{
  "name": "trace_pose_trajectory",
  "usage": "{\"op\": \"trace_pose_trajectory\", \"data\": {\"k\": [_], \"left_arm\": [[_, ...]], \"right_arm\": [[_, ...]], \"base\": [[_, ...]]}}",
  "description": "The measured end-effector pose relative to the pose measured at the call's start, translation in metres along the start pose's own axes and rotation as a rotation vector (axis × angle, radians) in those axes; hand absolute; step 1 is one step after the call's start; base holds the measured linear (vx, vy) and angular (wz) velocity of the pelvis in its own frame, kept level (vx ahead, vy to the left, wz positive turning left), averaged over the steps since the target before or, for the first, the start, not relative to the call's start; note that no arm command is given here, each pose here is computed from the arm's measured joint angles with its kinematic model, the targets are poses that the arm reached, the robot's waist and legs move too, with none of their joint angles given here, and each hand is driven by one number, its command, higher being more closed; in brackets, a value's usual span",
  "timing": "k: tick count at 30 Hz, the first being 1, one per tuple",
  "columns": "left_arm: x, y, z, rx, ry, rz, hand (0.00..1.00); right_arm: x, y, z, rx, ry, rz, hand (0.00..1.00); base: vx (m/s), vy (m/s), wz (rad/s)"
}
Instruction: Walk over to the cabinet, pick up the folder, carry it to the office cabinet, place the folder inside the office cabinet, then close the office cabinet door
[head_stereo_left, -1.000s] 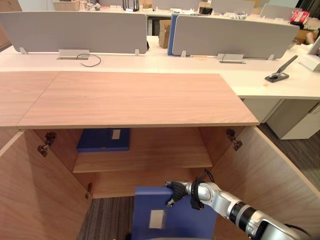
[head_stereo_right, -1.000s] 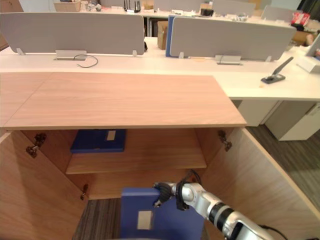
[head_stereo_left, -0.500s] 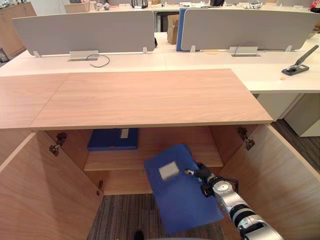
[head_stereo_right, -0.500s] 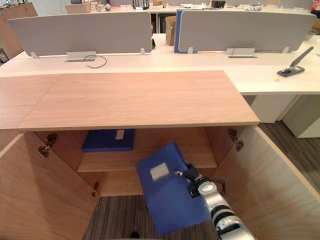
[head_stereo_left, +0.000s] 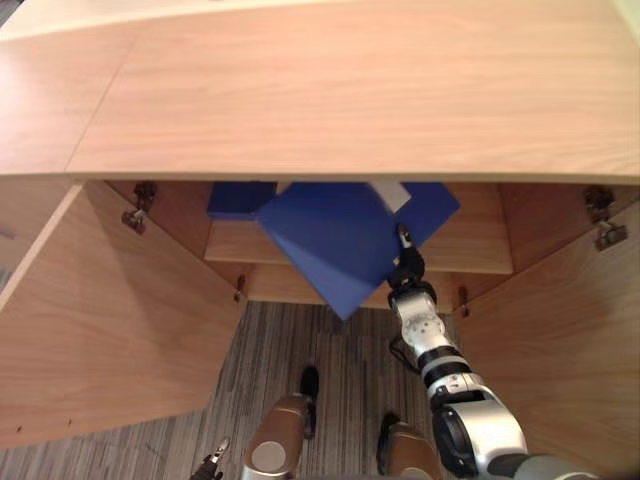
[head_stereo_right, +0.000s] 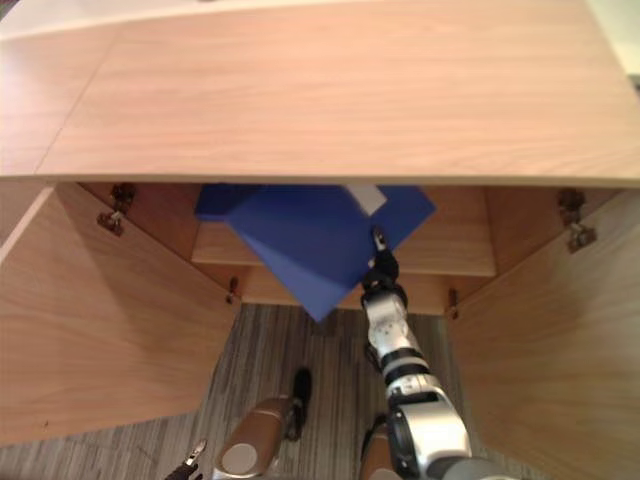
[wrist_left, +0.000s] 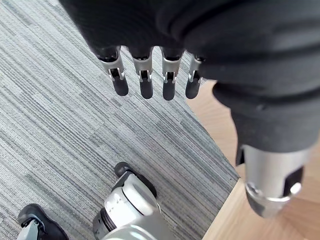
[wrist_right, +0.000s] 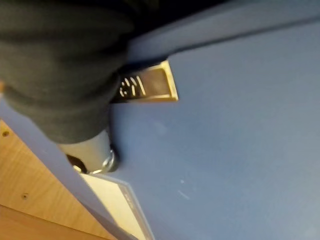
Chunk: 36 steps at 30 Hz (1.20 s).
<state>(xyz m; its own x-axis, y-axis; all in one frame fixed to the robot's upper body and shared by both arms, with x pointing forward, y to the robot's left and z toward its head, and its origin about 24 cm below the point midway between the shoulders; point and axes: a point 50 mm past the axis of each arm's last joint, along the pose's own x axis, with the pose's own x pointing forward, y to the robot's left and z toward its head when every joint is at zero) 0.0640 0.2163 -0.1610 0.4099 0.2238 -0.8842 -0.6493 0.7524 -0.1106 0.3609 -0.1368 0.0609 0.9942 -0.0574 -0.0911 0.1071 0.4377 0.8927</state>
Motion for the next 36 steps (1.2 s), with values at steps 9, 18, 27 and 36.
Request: {"op": "trace_pose_trajectory", "data": {"k": [9, 18, 27, 36], "left_arm": [[0.000, -0.006, 0.002, -0.104, -0.022, 0.030, 0.00], [0.007, -0.028, 0.018, -0.129, -0.047, -0.014, 0.00], [0.010, -0.041, 0.032, -0.172, -0.081, 0.008, 0.00], [0.010, -0.048, 0.036, -0.158, -0.094, 0.005, 0.00]], "right_arm": [[0.022, 0.067, 0.112, 0.515, -0.453, 0.051, 1.00], [0.021, 0.105, 0.185, 0.558, -0.565, 0.035, 1.00], [0.024, 0.134, 0.197, 0.455, -0.514, 0.028, 1.00], [0.012, 0.159, 0.220, 0.516, -0.587, 0.109, 1.00]], "base": [[-0.11, -0.003, 0.16], [-0.05, 0.055, 0.18], [-0.02, -0.001, 0.15], [0.03, -0.019, 0.11]]}}
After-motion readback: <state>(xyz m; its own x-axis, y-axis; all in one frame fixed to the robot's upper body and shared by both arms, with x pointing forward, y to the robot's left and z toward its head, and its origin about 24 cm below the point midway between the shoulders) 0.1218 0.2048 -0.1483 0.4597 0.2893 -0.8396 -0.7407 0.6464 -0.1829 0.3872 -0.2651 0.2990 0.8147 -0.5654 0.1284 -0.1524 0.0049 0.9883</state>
